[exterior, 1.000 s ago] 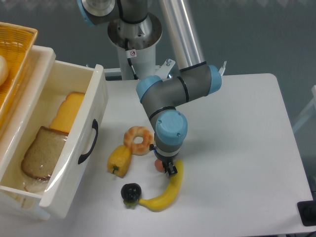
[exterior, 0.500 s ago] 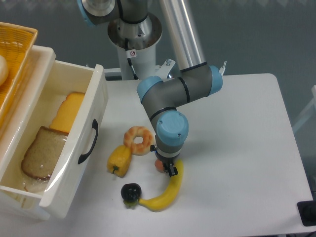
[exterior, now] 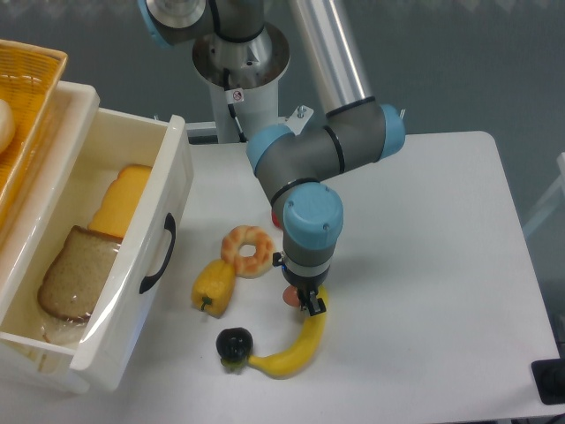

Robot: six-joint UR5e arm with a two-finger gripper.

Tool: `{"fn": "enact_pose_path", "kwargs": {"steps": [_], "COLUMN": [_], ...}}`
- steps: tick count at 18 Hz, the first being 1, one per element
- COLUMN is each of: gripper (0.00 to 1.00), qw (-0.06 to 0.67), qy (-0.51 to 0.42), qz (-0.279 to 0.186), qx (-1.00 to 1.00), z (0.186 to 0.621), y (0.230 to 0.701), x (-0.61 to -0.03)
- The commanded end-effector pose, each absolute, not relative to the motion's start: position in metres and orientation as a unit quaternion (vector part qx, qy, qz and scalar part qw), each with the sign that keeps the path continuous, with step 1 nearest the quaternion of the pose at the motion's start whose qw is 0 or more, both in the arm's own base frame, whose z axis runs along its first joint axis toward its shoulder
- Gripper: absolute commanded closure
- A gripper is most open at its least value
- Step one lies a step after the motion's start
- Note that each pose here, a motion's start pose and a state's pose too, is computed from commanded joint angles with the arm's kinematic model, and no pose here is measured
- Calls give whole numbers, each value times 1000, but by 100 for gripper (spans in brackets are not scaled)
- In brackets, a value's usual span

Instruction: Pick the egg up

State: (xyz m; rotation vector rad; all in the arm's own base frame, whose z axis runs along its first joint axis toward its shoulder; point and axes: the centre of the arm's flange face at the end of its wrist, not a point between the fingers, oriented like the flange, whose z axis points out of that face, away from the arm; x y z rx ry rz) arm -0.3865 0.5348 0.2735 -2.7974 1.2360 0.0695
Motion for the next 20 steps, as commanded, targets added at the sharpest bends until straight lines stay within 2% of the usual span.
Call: {"fn": "enact_pose_path", "kwargs": {"steps": [6, 8, 10, 20], "gripper": [83, 78, 79, 80], "qw": [78, 90, 119, 117], "qy": [450, 473, 475, 470], "qz": [32, 31, 33, 15], "qx": [-889, -876, -871, -875], "z": [296, 300, 312, 317], "y": [541, 540, 541, 533], "x": [-380, -375, -373, -366]}}
